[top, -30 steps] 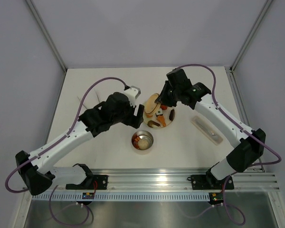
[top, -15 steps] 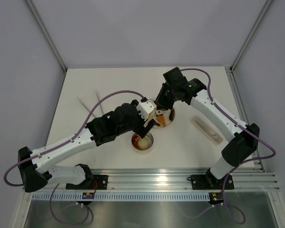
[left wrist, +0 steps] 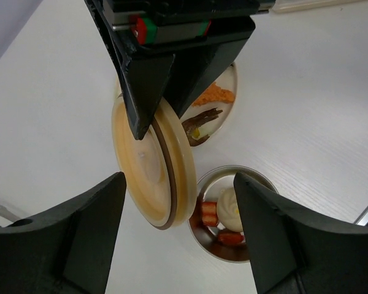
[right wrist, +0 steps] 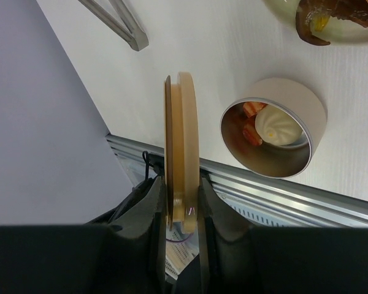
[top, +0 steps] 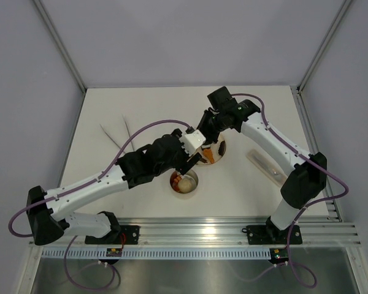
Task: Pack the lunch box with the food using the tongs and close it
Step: Pick up the box lid from the center of the board.
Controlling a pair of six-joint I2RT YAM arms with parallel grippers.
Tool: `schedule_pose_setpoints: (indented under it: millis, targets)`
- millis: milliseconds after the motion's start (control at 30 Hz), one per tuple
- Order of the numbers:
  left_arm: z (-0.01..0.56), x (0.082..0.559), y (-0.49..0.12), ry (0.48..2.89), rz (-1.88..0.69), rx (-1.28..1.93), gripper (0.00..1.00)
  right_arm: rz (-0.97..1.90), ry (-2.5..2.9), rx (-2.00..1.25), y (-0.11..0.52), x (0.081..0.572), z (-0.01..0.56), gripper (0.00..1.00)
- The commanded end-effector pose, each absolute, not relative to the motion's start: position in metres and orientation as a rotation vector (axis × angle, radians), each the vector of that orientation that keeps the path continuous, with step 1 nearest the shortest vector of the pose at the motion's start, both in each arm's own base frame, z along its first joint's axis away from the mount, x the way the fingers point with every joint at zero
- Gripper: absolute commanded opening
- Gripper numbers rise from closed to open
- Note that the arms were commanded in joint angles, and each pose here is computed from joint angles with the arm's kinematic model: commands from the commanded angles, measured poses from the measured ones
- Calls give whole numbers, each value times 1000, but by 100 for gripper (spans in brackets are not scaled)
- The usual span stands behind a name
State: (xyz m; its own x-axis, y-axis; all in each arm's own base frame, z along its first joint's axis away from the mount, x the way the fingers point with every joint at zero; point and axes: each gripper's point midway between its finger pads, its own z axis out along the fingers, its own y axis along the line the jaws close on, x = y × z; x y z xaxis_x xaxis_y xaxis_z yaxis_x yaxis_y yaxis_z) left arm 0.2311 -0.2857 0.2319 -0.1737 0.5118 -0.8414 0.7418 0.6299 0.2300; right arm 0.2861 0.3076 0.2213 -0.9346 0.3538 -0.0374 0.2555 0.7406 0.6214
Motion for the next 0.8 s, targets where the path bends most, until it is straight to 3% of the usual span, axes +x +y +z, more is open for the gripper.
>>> schedule_pose_setpoints:
  millis: [0, 233, 467, 500, 600, 767]
  targets:
    - [240, 241, -287, 1796, -221, 994, 73, 1083, 2749, 498, 314, 291, 246, 0]
    - [233, 245, -282, 1794, -108, 1023, 72, 1149, 2806, 537, 315, 289, 244, 0]
    - [229, 247, -284, 1797, -90, 1030, 59, 1143, 2819, 545, 313, 289, 239, 0]
    - [229, 246, -283, 1798, -89, 1032, 48, 1144, 2817, 542, 313, 289, 239, 0]
    - [232, 247, -283, 1793, -90, 1022, 29, 1147, 2817, 549, 312, 289, 239, 0]
    - [233, 245, -282, 1792, -93, 1030, 10, 1187, 2808, 554, 313, 288, 241, 0]
